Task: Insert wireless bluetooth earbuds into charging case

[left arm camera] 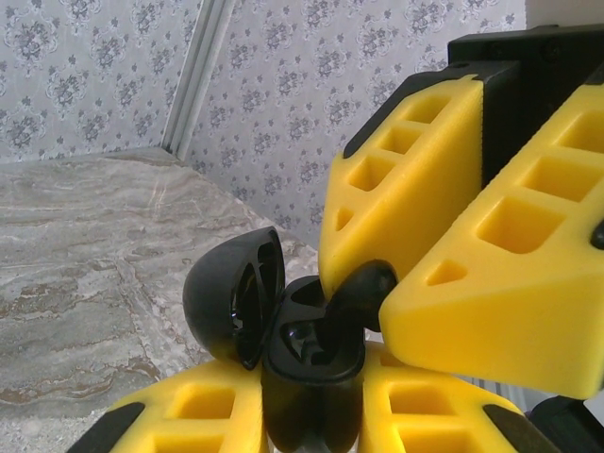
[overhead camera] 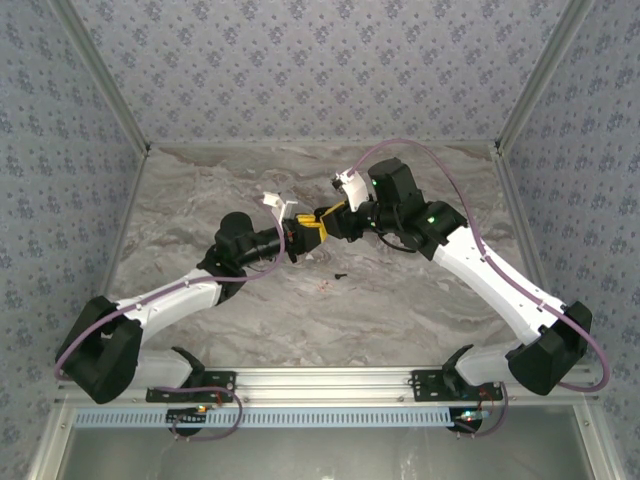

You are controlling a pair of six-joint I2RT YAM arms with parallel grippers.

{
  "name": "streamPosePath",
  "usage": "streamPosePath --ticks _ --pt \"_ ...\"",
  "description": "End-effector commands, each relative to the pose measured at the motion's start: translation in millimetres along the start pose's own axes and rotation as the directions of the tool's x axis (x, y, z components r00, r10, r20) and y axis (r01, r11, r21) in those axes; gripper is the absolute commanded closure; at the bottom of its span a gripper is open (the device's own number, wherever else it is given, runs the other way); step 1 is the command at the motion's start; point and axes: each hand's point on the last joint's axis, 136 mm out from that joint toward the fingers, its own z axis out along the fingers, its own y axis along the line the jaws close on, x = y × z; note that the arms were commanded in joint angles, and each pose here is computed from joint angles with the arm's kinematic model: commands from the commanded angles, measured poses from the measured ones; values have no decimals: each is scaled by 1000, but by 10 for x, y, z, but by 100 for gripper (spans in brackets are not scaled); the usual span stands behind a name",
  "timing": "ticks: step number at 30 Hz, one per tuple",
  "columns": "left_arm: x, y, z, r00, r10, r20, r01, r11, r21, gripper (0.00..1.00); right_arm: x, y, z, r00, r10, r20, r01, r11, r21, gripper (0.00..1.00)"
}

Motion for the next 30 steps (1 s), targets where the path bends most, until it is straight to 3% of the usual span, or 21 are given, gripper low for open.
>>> streamPosePath --ticks 1,18,30 --pt "-280 -184 -27 995 73 68 -76 996 41 79 40 42 -17 1000 -6 -16 6 1000 -11 74" --pt "-204 -216 2 996 85 35 -87 995 57 79 -40 14 15 1000 18 -8 -18 1000 -2 61" --pt "-170 -215 18 996 84 24 -85 995 60 79 -74 -22 27 999 35 -7 -35 999 7 61"
